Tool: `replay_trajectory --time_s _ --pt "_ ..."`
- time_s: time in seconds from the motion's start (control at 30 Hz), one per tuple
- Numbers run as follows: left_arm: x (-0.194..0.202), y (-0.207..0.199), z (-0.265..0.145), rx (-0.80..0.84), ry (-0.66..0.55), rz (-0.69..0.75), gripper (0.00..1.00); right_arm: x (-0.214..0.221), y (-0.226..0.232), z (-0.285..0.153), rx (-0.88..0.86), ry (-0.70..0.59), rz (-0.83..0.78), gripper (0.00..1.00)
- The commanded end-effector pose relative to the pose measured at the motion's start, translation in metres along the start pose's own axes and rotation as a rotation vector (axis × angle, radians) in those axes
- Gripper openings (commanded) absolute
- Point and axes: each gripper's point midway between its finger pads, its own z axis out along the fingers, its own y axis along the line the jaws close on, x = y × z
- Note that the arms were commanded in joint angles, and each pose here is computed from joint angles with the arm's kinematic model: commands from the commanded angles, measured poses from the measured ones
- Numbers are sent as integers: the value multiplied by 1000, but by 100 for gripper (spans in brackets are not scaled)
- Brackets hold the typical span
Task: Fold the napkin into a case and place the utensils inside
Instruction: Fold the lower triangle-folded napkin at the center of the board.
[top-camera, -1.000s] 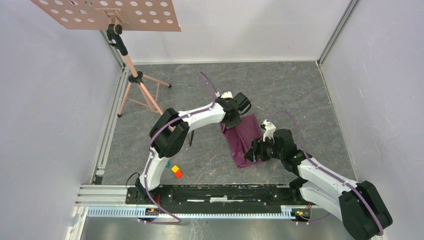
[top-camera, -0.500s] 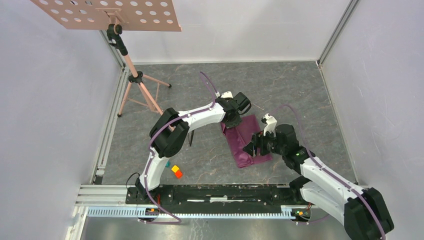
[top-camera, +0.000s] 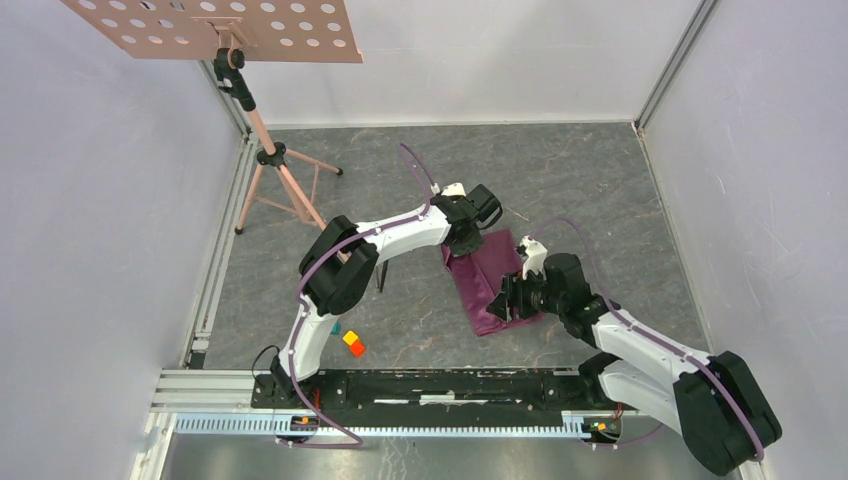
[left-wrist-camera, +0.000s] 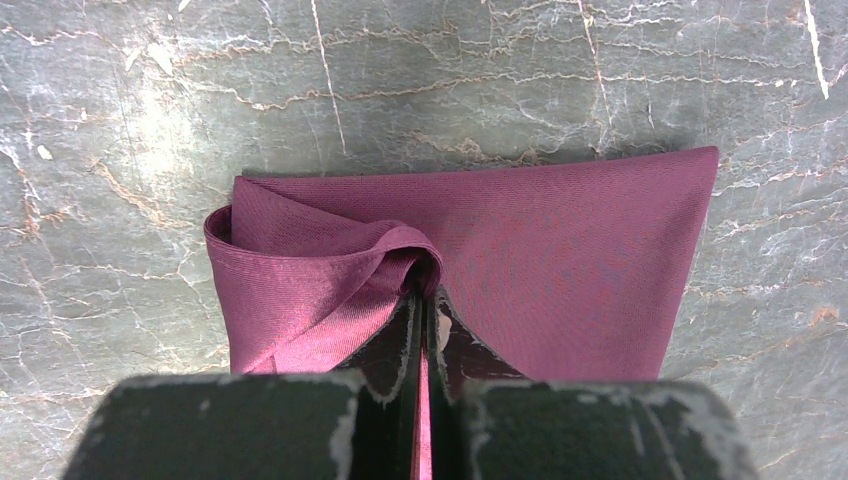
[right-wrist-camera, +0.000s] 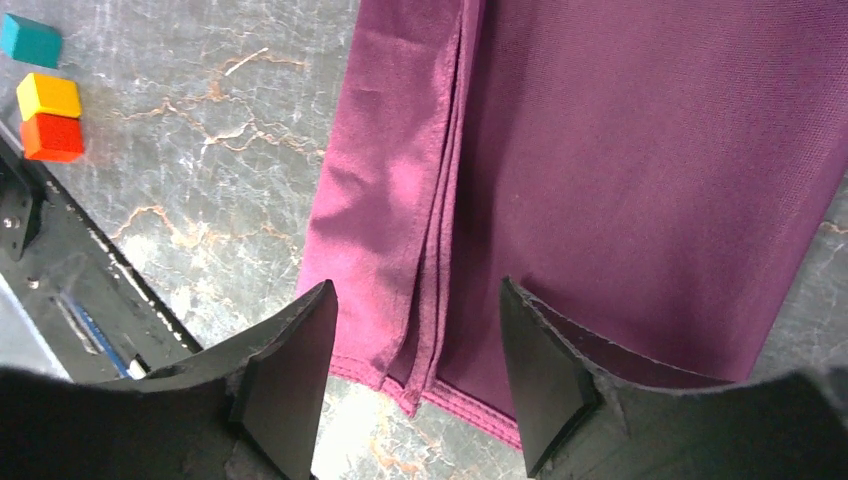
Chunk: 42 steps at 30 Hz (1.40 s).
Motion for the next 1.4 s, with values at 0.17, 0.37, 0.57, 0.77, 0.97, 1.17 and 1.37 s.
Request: replay_trajectory --time_s 0.17,0.37,0.57,0.77,0.97,1.17,1.37 --pt "-6 -12 -9 41 -14 47 2 -29 -1 20 34 -72 -87 59" --pt "-4 -12 -10 46 -5 53 2 -34 0 26 58 -91 -71 44" --pt "-2 -20 -16 99 11 72 3 -17 -9 25 96 -99 25 10" --pt "2 -38 -41 261 46 89 30 -16 -15 18 130 -165 90 0" --pt "-5 -40 -78 359 29 147 54 -17 -15 18 127 -173 104 0" --pt "-22 14 -72 272 2 123 53 -17 -14 17 122 -181 110 0" --pt "-32 44 -50 239 20 80 35 -16 -12 17 113 -179 110 0"
